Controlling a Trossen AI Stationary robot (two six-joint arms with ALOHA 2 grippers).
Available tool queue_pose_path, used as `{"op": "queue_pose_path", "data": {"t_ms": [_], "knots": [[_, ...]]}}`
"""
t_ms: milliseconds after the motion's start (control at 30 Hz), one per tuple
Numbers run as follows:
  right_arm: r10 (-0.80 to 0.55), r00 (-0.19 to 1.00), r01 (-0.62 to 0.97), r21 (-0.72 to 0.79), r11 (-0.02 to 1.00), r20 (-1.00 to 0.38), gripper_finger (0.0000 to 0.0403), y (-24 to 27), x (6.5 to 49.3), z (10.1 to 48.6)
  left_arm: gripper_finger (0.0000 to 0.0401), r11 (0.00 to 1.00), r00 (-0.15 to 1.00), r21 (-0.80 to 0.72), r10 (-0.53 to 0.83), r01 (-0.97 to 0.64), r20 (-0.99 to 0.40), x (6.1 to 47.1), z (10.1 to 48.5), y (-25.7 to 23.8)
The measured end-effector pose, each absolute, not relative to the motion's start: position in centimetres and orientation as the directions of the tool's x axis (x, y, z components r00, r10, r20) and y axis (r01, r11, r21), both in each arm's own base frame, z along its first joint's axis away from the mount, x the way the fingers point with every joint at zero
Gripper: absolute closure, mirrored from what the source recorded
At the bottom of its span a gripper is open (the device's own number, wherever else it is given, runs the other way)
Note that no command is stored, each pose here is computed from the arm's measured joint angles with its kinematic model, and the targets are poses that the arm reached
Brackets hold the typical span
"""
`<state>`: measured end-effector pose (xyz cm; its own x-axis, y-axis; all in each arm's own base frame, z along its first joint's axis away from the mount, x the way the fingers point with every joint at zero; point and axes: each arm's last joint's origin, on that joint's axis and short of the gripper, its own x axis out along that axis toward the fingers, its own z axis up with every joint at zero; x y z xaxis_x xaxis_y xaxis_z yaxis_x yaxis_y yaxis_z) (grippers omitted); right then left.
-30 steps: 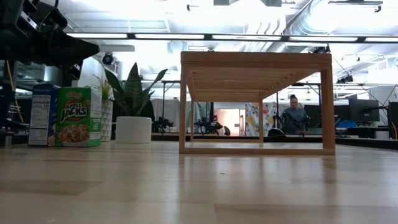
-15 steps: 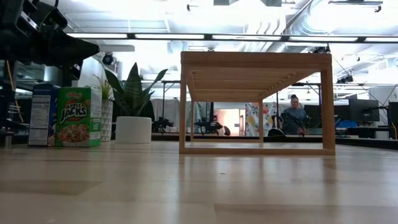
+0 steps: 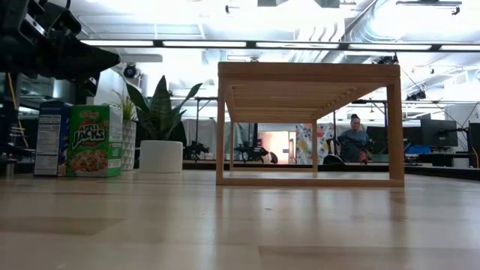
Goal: Stack cereal on shelf
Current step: Put the bottom right orange cereal box on the shelf
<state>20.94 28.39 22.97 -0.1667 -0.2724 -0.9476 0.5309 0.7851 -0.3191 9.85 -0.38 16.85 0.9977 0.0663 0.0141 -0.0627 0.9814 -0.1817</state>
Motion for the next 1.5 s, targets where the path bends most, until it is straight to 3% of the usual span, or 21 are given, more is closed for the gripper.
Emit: {"op": "queue_pose_path", "data": {"t_ms": [567, 1000, 1133, 1333, 1500], "knots": [[-0.233, -0.222, 0.532, -0.317, 0.785, -0.947, 0.0137, 28.4, 21.2, 22.7, 0.0400, 0.981, 0.998, -0.182, 0.066, -0.063, 0.014, 9.8, 16.8, -0.4], [-0.233, -0.219, 0.478, -0.312, 0.821, -0.947, 0.0256, 28.4, 21.2, 22.7, 0.0400, 0.981, 0.998, -0.182, 0.067, -0.063, 0.014, 9.9, 16.9, -0.4], [-0.210, -0.209, 0.445, -0.284, 0.849, -0.955, 0.0274, 28.2, 21.3, 23.3, 0.0400, 0.981, 0.998, -0.182, 0.066, -0.062, 0.015, 9.8, 16.9, -0.4], [-0.047, -0.080, 0.418, -0.076, 0.905, -0.996, 0.0272, 26.7, 22.0, 26.8, 0.0400, 0.981, 0.998, -0.182, 0.067, -0.063, 0.014, 9.8, 16.9, -0.4], [0.058, 0.248, 0.382, 0.153, 0.912, -0.967, 0.0271, 23.5, 23.3, 31.9, 0.0400, 0.981, 0.998, -0.182, 0.067, -0.063, 0.014, 9.9, 16.8, -0.4]]}}
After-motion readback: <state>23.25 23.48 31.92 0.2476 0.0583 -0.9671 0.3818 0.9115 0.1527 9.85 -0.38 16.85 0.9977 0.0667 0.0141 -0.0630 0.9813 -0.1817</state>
